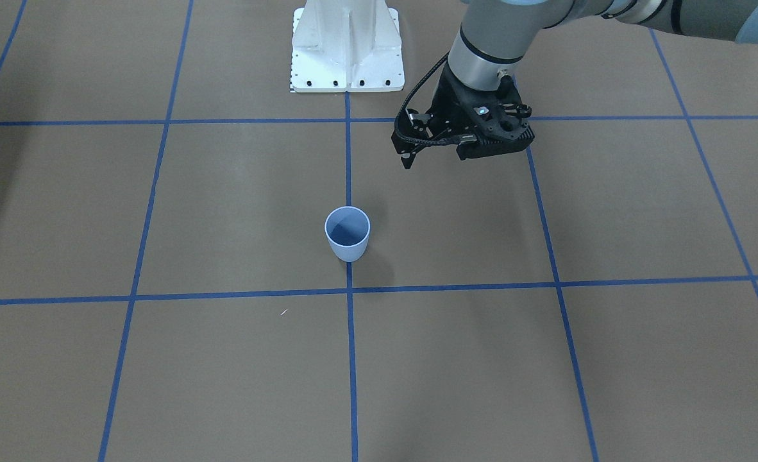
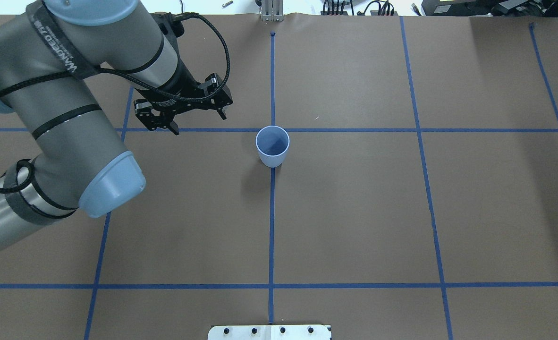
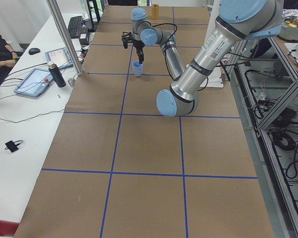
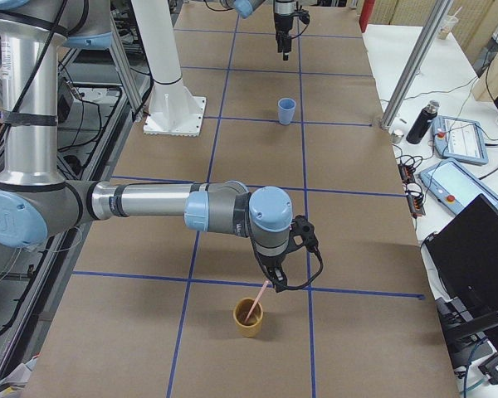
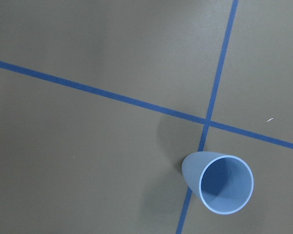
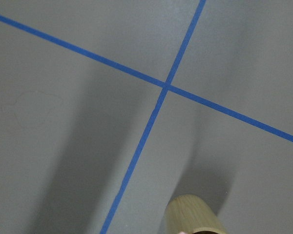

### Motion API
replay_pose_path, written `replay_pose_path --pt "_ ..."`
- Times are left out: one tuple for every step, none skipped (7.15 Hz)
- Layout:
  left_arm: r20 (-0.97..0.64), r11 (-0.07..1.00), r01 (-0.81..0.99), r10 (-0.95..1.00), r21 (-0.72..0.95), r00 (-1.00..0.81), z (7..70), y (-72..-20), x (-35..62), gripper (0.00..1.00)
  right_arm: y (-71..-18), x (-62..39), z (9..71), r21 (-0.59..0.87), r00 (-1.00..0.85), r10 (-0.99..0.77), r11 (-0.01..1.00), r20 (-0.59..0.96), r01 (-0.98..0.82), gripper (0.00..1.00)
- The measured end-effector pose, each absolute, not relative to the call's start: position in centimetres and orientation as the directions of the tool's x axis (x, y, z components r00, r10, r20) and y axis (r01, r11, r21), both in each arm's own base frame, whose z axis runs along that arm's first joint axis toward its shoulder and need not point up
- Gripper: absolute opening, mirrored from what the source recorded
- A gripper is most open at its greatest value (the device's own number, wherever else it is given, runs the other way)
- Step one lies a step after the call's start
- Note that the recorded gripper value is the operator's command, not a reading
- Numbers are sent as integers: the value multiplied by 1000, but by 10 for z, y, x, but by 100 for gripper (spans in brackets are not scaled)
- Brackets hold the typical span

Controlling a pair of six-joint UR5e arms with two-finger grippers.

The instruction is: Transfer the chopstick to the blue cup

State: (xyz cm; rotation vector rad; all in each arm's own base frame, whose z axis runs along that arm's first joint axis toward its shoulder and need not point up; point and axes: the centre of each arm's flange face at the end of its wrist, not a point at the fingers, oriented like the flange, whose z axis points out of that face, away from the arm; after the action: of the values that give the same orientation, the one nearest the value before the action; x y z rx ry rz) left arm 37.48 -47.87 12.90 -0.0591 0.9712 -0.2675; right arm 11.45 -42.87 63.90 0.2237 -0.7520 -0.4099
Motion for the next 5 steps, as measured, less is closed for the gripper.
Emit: replay_pose_path --pt "-809 966 198 -249 -166 532 131 -473 369 98 -414 116 658 373 631 -508 861 587 346 100" --pt "-810 966 199 -248 -164 531 132 -471 366 98 -406 118 677 411 602 -572 820 557 399 100" --pt "-810 966 201 -248 -164 531 132 -470 365 98 -400 120 695 447 582 -619 785 528 430 100" --pt "-810 966 202 -248 -164 531 131 -469 364 98 -398 121 708 482 573 -656 753 492 448 100" --pt "-810 965 203 -249 -163 531 131 -468 363 98 -399 122 715 516 573 -683 725 453 457 100"
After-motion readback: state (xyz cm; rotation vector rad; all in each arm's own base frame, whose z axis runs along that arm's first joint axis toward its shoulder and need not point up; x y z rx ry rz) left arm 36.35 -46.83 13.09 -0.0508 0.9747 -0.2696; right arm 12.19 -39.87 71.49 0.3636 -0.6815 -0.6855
